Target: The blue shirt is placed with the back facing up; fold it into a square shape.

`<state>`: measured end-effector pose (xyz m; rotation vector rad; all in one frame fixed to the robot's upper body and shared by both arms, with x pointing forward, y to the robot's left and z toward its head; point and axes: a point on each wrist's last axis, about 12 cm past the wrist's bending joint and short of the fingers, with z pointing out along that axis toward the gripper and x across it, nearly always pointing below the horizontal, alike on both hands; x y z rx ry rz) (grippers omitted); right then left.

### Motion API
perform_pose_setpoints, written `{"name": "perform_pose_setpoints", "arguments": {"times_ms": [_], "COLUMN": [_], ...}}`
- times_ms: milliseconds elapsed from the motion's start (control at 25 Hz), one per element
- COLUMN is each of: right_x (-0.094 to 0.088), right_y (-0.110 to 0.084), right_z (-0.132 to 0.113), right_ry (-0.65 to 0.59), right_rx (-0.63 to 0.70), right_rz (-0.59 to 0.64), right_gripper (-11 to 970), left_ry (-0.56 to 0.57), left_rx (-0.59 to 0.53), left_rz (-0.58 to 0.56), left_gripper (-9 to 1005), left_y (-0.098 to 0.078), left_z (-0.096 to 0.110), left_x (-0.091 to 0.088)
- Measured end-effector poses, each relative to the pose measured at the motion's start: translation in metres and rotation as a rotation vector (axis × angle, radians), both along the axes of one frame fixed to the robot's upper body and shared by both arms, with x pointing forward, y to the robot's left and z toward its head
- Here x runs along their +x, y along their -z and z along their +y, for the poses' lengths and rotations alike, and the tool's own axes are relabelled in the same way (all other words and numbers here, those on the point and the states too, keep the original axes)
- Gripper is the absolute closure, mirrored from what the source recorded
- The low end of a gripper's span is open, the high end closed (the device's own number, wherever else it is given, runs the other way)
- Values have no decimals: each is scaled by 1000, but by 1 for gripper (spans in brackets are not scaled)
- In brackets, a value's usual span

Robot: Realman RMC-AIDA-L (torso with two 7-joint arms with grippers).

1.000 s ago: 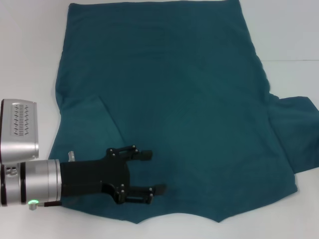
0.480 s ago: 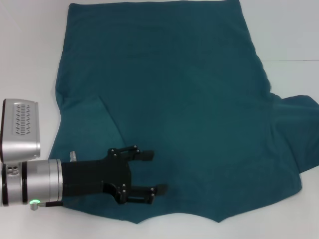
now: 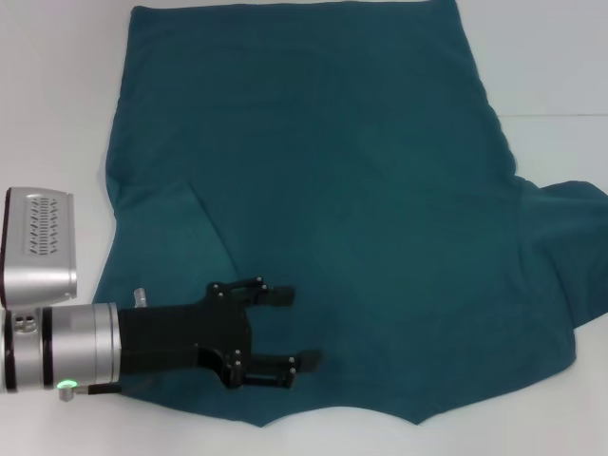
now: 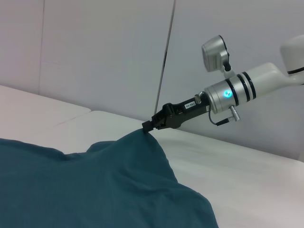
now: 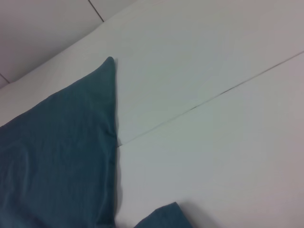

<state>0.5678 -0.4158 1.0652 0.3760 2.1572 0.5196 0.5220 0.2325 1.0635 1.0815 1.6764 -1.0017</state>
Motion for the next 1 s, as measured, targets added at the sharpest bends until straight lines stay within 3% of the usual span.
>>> {"name": "perform_pose_setpoints", "arguments": {"times_ms": [280, 600, 1000], "right_x": [4, 17, 51], "right_y": [-3, -14, -39], "right_z": [6, 37, 133], "right_ry": [-42, -194, -516], "right_rx": [4, 65, 139], "right_rz": [-4, -38, -116], "right_gripper": [960, 959, 943], "left_ry": [0, -2, -8], "left_rx": [-5, -10, -8], "left_rz": [0, 6, 9], "left_gripper": [95, 95, 96], "left_y": [-1, -1, -1], "left_z": [-1, -1, 0], "left_x": [1, 1, 1]}}
